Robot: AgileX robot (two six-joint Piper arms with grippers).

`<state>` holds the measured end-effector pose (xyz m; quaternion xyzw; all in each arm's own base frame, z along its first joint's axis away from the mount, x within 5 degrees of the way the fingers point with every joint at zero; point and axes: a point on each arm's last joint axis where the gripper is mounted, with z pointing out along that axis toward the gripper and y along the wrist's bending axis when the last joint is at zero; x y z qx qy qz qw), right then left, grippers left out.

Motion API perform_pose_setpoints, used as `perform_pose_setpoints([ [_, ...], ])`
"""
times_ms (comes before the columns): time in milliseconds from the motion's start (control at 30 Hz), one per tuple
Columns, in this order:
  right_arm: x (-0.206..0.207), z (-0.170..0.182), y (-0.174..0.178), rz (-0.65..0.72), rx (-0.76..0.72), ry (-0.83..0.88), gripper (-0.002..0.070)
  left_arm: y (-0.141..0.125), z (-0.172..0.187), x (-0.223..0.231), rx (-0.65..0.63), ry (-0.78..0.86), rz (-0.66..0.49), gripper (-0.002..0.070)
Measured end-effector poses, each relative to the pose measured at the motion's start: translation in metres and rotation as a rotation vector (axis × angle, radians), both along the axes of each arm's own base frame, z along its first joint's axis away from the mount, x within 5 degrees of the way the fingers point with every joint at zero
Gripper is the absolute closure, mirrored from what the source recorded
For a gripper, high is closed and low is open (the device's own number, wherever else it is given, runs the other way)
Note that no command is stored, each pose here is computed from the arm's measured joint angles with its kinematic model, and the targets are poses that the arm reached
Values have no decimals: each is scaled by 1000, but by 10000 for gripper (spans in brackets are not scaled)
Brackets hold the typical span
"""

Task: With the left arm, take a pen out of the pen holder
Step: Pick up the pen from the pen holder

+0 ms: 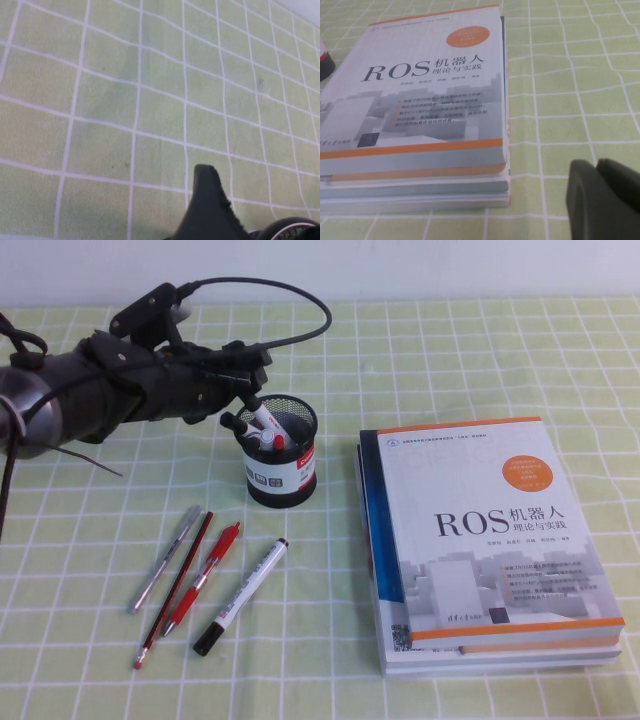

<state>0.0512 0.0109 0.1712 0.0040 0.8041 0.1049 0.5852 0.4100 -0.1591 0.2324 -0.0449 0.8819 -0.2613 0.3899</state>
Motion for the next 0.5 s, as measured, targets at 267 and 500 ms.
perform_pose_setpoints([
  [267, 0, 0, 0, 0, 0, 0, 689, 1, 1, 1, 0, -8, 9, 270],
  [500, 0, 0, 0, 0, 0, 0, 689, 1, 1, 1, -1, -9, 11, 333],
])
